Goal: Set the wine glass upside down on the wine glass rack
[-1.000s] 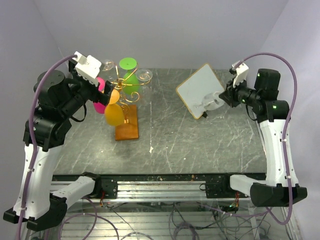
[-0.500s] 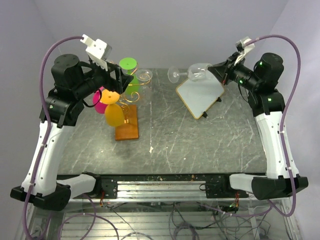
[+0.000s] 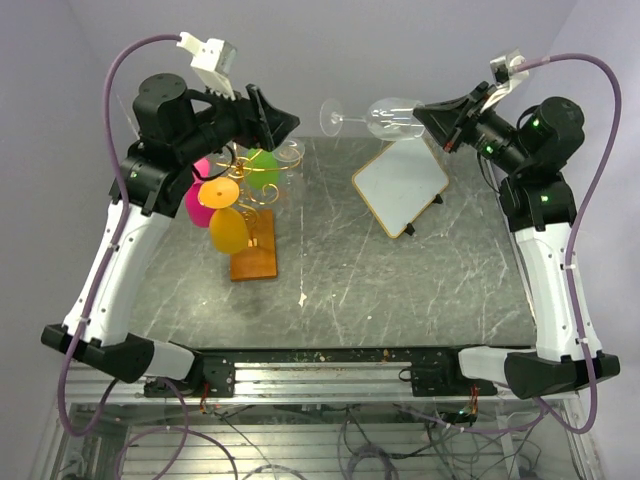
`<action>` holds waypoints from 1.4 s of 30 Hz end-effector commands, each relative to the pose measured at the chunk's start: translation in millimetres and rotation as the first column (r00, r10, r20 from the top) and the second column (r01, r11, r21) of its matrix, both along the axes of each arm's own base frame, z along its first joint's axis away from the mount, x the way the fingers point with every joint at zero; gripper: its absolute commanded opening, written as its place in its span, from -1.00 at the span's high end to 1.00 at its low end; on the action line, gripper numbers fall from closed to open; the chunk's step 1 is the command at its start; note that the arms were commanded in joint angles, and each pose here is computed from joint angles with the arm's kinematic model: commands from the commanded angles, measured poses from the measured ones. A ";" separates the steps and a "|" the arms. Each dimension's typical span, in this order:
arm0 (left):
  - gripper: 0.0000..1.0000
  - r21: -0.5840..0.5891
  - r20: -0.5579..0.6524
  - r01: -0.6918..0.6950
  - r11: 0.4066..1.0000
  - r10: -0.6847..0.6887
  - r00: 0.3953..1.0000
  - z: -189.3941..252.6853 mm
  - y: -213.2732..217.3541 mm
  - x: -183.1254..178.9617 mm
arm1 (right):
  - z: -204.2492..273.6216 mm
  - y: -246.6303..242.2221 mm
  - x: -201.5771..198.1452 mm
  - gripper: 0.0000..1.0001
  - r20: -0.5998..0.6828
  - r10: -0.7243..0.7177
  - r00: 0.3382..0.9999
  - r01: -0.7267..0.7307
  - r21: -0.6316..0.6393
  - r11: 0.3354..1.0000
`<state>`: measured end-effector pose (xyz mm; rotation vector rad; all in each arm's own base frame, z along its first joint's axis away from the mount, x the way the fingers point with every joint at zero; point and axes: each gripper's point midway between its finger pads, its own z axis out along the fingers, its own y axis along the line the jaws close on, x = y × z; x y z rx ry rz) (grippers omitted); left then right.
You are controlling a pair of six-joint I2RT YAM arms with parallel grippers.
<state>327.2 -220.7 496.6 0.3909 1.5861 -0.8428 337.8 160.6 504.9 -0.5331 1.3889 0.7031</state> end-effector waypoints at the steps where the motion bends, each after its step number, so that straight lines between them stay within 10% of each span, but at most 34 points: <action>1: -0.70 -0.081 -0.016 0.061 0.995 -0.062 0.998 14.0 -24.7 0.6 | 34.9 2.3 -13.2 1.00 0.084 0.018 0.996 -0.022 0.047 0.999; 13: -0.54 -0.065 -0.074 0.103 0.993 -0.107 0.991 -14.3 -67.5 14.2 | 22.5 8.6 -16.0 1.00 0.054 0.062 0.997 -0.064 0.053 0.997; 35: 0.83 -0.047 -0.088 0.099 0.994 -0.103 0.991 -29.1 -77.4 19.2 | 16.4 13.5 -29.4 1.00 0.053 0.113 0.992 -0.115 0.042 0.992; 42: 0.87 -0.035 -0.032 0.075 0.997 -0.076 0.997 -19.7 -65.8 13.6 | 5.9 12.0 -32.1 0.92 0.056 0.112 0.992 -0.112 0.008 0.994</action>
